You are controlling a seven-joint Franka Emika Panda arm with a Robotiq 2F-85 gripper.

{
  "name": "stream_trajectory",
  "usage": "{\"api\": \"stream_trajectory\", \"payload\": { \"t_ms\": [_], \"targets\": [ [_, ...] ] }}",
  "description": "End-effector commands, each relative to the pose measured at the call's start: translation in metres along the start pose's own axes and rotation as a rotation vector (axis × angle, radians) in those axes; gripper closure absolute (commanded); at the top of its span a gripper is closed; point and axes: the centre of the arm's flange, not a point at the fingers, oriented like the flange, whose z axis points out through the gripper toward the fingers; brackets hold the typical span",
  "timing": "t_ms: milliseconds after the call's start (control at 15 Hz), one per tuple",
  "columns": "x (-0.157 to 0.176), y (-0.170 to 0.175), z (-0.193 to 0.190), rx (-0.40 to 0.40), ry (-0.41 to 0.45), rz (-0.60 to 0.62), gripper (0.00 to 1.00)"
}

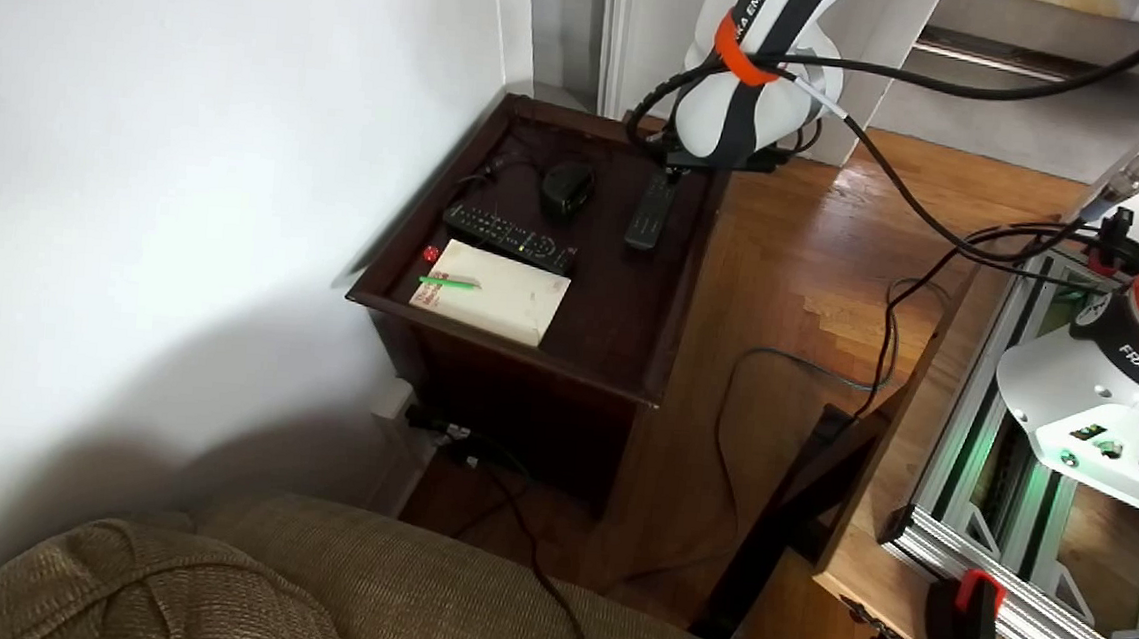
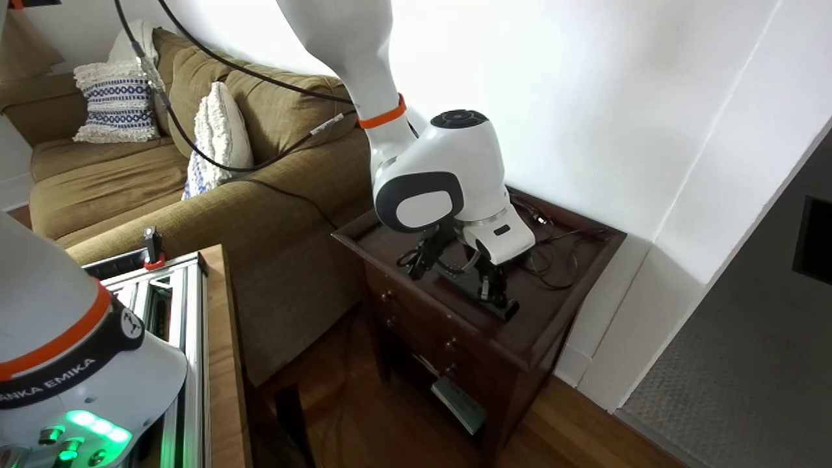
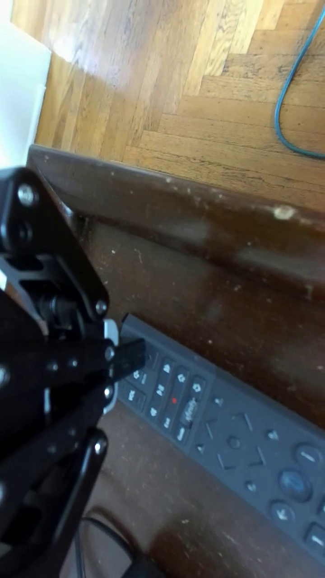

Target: Press the top left button on the black remote

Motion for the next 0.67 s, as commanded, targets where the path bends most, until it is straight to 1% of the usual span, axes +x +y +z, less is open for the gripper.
{"api": "stream_trajectory", "payload": {
  "t_ms": [0,600],
  "targets": [
    [-0.0014,-0.0043,0.002,-0.009,-0.02,0.026,1.0],
    [-0.0047,-0.005,0.0064,-0.014,-0.02,0.023,1.0]
  ]
}}
